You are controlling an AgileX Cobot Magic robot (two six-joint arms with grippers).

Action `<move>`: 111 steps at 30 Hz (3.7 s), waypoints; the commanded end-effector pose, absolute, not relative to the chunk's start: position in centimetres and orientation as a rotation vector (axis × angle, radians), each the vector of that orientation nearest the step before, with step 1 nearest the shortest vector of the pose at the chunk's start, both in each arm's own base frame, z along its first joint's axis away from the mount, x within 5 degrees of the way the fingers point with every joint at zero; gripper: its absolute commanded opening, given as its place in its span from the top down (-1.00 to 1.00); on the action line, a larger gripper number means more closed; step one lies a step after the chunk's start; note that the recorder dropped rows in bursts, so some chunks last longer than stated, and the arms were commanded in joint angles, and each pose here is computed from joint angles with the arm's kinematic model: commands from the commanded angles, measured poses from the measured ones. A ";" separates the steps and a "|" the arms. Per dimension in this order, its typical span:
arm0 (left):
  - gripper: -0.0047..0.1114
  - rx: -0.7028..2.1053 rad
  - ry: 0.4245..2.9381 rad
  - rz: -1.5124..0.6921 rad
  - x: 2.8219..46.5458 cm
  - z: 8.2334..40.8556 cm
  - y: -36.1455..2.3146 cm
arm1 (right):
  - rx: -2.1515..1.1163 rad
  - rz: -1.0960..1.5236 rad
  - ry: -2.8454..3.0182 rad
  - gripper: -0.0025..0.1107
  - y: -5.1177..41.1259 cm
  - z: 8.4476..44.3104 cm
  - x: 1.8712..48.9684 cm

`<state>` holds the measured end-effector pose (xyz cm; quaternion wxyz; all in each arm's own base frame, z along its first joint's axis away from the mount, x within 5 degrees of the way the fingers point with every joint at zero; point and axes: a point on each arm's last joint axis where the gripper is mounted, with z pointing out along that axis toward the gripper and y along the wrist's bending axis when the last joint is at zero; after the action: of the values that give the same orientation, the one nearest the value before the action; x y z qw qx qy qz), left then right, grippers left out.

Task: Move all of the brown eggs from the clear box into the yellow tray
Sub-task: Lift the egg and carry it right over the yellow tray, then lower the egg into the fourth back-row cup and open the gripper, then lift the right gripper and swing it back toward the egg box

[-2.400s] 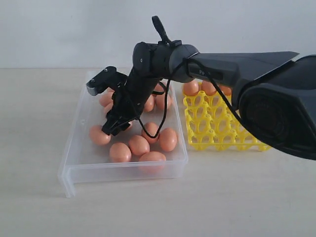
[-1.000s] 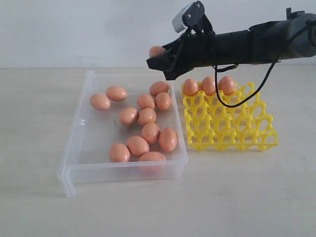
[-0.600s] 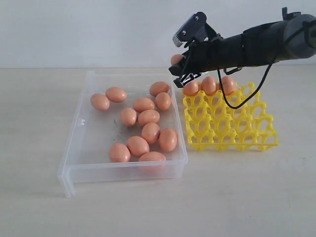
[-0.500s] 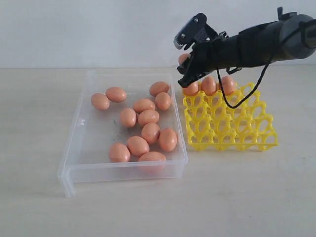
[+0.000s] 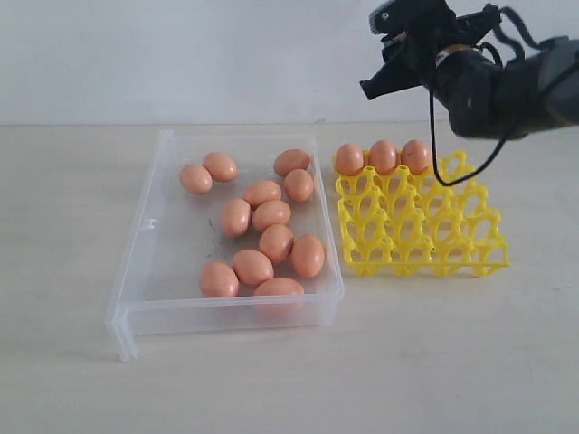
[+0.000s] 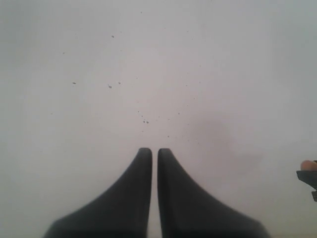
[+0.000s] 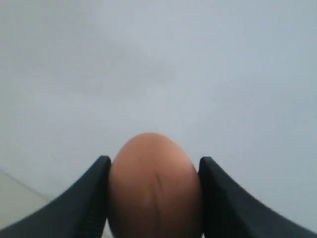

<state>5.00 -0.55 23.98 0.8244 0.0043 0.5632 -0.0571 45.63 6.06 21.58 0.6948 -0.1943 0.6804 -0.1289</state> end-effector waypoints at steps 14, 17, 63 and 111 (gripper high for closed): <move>0.84 0.002 1.204 -0.133 5.0 23.8 -0.5 | -0.213 0.413 1.460 0.96 -4.4 17.0 39.0; 0.84 0.002 1.204 -0.133 5.0 23.8 -0.5 | -0.207 0.405 1.480 0.96 -5.9 16.6 38.8; 0.84 0.003 1.202 -0.133 5.0 23.8 -0.5 | -0.098 0.586 1.608 0.96 -6.6 7.1 43.2; 0.84 0.002 1.205 -0.133 5.0 23.8 -0.5 | -0.125 0.458 1.820 0.95 -8.5 11.1 43.0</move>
<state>5.00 -0.55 23.98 0.8244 0.0043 0.5632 -0.0571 43.07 -7.98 11.76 0.6203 -0.0495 0.7462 0.2368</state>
